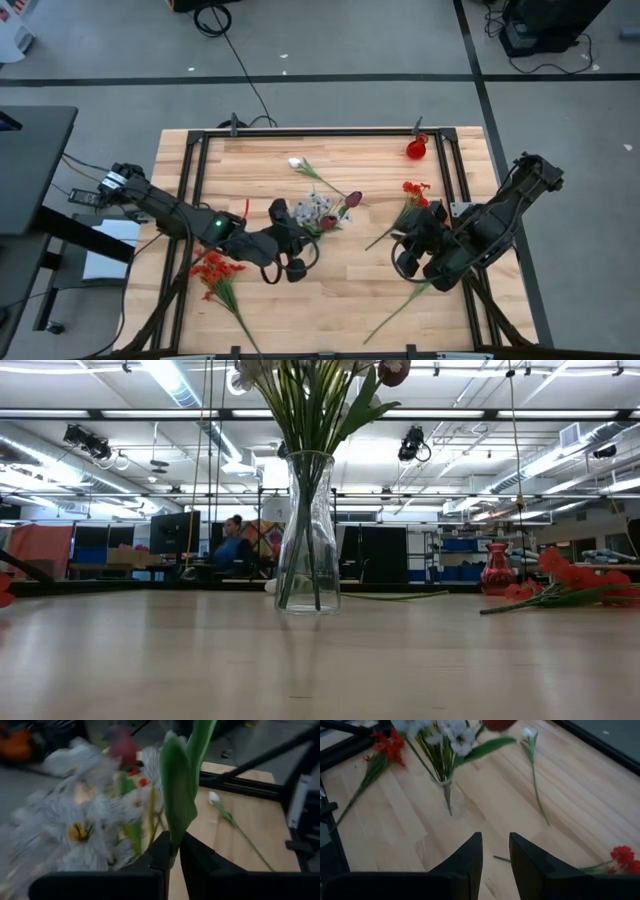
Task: Sort flowers into vase by color
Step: Put the dark red tulip into the transparent vase, then put the top white tulip into the red vase
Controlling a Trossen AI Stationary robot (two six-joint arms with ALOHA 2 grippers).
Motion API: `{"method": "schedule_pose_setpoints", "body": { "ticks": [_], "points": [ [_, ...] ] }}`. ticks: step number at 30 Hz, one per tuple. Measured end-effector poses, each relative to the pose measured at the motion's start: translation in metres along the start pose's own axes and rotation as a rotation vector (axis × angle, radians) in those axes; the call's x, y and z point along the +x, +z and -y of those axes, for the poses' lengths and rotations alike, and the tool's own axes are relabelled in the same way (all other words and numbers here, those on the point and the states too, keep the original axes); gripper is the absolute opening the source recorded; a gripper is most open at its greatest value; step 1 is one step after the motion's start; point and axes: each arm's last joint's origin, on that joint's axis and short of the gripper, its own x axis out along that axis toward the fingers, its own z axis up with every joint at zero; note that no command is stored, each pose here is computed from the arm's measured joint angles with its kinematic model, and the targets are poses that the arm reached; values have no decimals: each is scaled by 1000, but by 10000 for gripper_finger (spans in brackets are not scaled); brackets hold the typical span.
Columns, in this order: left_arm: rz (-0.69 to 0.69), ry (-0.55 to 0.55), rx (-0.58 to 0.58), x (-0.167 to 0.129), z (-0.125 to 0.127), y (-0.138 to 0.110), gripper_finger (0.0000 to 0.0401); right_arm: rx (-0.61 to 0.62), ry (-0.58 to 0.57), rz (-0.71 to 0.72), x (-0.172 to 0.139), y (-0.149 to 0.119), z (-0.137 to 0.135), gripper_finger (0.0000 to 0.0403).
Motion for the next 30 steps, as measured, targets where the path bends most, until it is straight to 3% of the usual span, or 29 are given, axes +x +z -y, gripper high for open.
{"method": "schedule_pose_setpoints", "body": {
  "ticks": [9, 18, 24, 30],
  "points": [
    [-43, 68, -161, -1, -4, -7, 103, 28, -1, -79, 15, -16, -1, 105],
    [-79, -34, -198, -12, -4, -3, 196, 101, -61, -143, 29, -29, 4, 107],
    [-201, -49, -216, -21, -6, -12, 248, 138, -109, -246, 40, -40, 10, 140],
    [-296, -89, -268, -32, 1, -22, 260, 123, -155, -323, 51, -54, 16, 180]
  ]
}}
